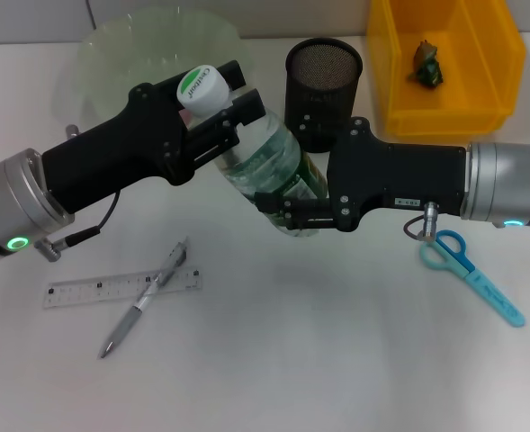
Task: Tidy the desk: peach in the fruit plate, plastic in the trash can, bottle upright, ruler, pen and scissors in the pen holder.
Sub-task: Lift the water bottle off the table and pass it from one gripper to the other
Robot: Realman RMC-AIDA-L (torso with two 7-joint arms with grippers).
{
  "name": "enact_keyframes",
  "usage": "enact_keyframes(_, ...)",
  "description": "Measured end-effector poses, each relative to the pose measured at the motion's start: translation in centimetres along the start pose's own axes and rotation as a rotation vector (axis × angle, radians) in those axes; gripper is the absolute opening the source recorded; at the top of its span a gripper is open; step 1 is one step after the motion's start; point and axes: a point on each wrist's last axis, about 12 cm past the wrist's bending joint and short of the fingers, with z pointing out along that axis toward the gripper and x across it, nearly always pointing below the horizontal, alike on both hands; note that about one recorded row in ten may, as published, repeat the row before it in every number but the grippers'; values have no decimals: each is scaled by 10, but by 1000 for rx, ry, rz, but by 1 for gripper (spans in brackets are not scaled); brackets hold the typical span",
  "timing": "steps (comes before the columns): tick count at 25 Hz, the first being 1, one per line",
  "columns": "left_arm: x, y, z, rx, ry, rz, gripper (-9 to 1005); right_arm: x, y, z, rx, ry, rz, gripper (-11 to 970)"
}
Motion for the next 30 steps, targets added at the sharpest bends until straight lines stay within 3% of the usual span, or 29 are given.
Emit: enact_keyframes(30, -2, 2, 0, -5, -1, 9, 449, 0, 0, 3, -5, -22, -16, 759)
